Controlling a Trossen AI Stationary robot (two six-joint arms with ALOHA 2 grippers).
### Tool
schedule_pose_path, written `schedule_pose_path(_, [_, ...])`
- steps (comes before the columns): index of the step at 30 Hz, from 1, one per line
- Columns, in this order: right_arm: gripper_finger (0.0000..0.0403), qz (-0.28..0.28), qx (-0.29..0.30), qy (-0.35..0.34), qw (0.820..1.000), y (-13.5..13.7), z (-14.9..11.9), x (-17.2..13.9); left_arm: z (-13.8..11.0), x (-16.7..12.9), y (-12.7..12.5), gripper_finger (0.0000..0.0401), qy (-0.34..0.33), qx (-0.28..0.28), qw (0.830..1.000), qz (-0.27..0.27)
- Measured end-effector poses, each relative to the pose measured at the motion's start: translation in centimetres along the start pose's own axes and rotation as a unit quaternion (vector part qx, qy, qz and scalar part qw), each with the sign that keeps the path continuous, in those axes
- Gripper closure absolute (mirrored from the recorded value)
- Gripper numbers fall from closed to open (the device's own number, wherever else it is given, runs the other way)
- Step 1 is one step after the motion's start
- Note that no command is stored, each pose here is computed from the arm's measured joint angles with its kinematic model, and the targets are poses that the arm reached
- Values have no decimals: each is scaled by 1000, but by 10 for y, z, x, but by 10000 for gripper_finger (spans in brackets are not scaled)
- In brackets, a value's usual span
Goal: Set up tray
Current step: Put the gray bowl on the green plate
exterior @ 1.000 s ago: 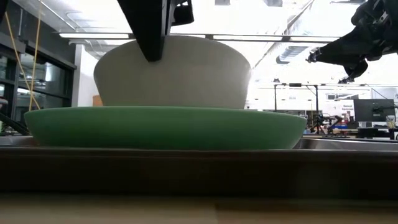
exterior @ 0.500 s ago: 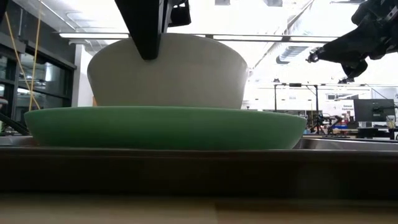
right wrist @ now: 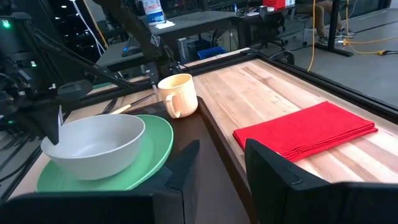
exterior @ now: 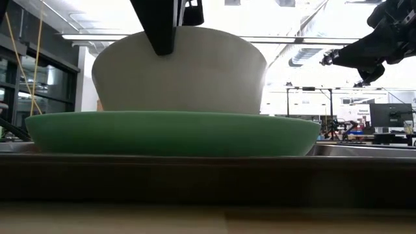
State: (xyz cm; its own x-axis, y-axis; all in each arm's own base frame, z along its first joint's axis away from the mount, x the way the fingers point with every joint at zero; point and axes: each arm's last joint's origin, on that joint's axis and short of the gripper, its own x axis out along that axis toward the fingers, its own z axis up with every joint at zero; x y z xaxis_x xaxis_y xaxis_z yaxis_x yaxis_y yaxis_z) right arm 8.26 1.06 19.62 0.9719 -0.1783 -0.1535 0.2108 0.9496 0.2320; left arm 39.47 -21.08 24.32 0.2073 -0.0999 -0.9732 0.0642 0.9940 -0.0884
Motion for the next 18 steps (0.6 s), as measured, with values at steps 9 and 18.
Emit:
schedule_pose_path(9, [299,0,0,0,1000,0,0,0,0,0,0,368,1,1,1000,0])
schedule_pose_path(18, [300,0,0,0,1000,0,0,0,0,0,0,348,1,7,1000,3])
